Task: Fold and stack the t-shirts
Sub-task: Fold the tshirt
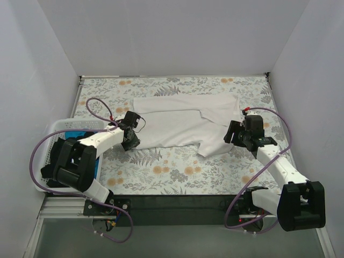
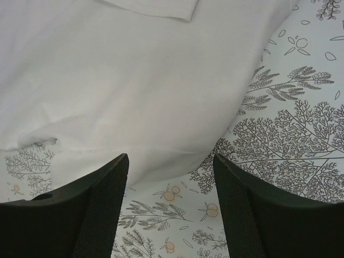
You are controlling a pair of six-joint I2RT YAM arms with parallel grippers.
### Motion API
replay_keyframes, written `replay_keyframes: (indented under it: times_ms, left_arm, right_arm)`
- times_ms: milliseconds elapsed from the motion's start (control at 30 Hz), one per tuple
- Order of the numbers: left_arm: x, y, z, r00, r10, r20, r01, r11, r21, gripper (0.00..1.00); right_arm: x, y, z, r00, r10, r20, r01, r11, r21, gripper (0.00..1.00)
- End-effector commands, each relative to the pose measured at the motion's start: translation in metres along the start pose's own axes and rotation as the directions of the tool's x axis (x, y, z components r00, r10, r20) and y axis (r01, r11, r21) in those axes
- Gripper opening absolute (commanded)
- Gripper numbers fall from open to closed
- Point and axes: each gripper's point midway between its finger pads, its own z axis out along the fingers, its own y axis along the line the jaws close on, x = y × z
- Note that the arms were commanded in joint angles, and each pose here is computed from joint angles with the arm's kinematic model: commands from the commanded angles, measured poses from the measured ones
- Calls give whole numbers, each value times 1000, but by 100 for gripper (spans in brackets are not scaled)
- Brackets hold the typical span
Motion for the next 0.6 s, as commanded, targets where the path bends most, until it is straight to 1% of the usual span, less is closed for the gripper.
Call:
replay_keyframes:
  times_ms: [0, 67, 100, 167, 233, 300, 333, 367, 533, 567]
  left_arm:
    - [-3, 5, 2, 999, -19, 42, 19, 1000, -16, 28]
    - [0, 6, 3, 999, -25, 40, 25, 1000, -8, 22]
    - [1, 7, 3, 999, -26, 40, 27, 1000, -8, 14]
    - [2, 8, 3, 999, -25, 39, 26, 1000, -13, 8]
    - [1, 9, 0, 999, -31, 43, 32, 999, -10, 3]
    - [3, 14, 0, 998, -39, 46, 40, 999, -21, 0]
    - [4, 15, -1, 998, -41, 47, 42, 999, -20, 0]
    - [4, 16, -3, 998, -46, 48, 47, 999, -14, 0]
    - [6, 16, -5, 998, -50, 45, 50, 999, -5, 0]
    - [6, 17, -5, 998, -50, 47, 50, 999, -6, 0]
  right_arm:
    - [3, -8, 5, 1000, -4, -4, 4, 1000, 29, 70]
    - [6, -11, 7, 1000, 10, -13, -9, 999, 36, 70]
    - [8, -13, 9, 1000, 16, -18, -15, 999, 40, 70]
    - [13, -12, 10, 999, 34, -37, -34, 999, 16, 70]
    - [14, -17, 12, 998, 52, -39, -51, 998, 24, 70]
    - [17, -21, 12, 997, 62, -45, -61, 998, 32, 68]
    - [17, -24, 13, 996, 72, -46, -70, 997, 37, 67]
    - [20, -23, 14, 995, 80, -57, -79, 997, 22, 64]
    - [28, -26, 20, 986, 142, -92, -142, 990, -1, 60]
    - [31, -22, 20, 984, 145, -103, -148, 989, -24, 59]
